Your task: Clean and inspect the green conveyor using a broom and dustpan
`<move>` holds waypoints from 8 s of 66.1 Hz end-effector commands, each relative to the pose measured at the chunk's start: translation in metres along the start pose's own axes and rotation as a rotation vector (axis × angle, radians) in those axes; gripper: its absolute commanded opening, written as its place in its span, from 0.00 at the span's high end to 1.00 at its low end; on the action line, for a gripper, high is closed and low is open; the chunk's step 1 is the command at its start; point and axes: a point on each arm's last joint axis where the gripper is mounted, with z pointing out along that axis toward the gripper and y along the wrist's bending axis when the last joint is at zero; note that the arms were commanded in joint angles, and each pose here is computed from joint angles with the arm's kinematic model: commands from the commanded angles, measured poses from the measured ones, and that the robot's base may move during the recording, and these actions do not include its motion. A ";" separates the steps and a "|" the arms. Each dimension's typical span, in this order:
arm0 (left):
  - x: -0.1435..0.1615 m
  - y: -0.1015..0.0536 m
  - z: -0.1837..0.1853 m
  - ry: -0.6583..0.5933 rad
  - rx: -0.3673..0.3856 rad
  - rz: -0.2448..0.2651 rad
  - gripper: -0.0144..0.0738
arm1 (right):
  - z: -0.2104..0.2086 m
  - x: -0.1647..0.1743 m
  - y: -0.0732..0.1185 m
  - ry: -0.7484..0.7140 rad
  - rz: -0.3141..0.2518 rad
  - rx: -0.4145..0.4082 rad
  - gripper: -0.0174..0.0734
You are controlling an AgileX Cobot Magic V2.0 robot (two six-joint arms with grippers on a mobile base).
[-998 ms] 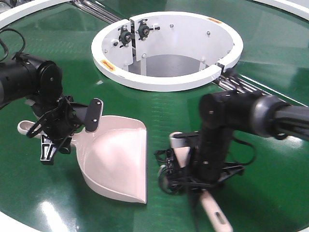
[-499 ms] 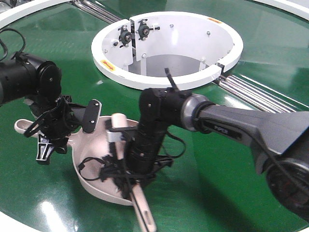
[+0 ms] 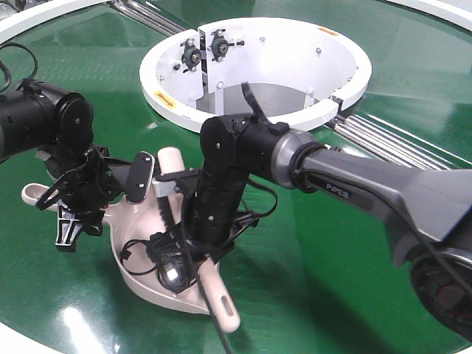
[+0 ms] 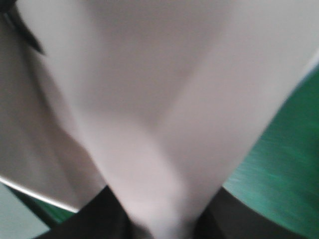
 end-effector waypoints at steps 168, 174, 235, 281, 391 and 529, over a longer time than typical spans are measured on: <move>-0.010 -0.005 -0.024 -0.106 -0.012 -0.042 0.71 | -0.054 0.157 -0.175 0.175 0.291 0.315 0.36; -0.012 -0.007 -0.024 -0.122 0.008 -0.050 0.65 | -0.060 0.158 -0.173 0.143 0.286 0.323 0.36; 0.004 -0.041 -0.105 -0.197 -0.139 -0.227 0.23 | -0.162 0.181 -0.136 -0.504 0.188 0.451 0.36; 0.041 -0.134 -0.253 -0.763 -0.640 -0.905 0.23 | -0.265 0.306 -0.054 -1.311 0.063 0.455 0.36; 0.058 -0.269 -0.071 -1.162 -0.755 -1.082 0.85 | -0.099 0.390 -0.071 -1.533 0.001 0.505 0.82; 0.074 -0.297 -0.001 -1.309 -1.078 -1.179 0.85 | -0.099 0.390 -0.071 -1.532 0.000 0.507 0.82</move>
